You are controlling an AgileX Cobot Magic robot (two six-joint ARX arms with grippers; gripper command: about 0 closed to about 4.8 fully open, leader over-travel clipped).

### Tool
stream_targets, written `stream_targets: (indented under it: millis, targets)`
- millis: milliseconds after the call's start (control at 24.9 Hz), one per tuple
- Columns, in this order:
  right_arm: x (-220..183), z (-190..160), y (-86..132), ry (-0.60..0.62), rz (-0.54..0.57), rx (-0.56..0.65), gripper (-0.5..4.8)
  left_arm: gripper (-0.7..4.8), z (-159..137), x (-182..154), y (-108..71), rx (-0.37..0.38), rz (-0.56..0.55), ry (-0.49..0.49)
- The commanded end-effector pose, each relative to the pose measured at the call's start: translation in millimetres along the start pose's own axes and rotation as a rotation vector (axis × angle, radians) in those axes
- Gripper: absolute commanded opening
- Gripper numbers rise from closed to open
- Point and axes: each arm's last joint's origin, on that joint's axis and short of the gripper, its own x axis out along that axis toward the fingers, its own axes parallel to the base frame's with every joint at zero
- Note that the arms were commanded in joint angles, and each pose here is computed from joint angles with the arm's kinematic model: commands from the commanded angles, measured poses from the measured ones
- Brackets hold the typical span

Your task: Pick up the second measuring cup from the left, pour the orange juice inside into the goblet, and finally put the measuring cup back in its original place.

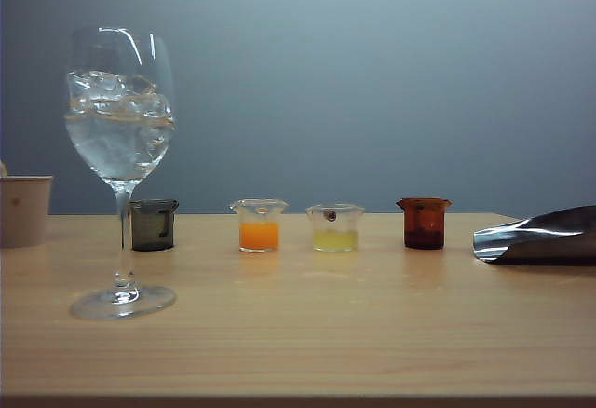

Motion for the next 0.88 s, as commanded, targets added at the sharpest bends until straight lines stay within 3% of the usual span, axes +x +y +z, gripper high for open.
stream_targets:
  millis: [40, 401, 602, 722, 883]
  targets:
    - [0, 2, 0, -0.017, 0.003, -0.003, -0.01, -0.05, 2, 0, 0.1, 0.004, 0.003, -0.012]
    - [-5, 18, 1, -0.057, 0.032, 0.008, -0.02, -0.05, 10, -2, -0.7, 0.003, -0.004, -0.053]
    - [-25, 76, 3, -0.141, 0.043, 0.081, -0.05, -0.05, 50, -17, -1.1, -0.002, 0.082, -0.09]
    - [-31, 125, 8, -0.136, 0.132, 0.105, -0.05, -0.05, 79, -28, -4.8, -0.001, 0.019, -0.15]
    - [-19, 158, 12, -0.11, 0.186, 0.1, -0.05, -0.05, 102, -31, -9.1, -0.019, -0.065, -0.136]
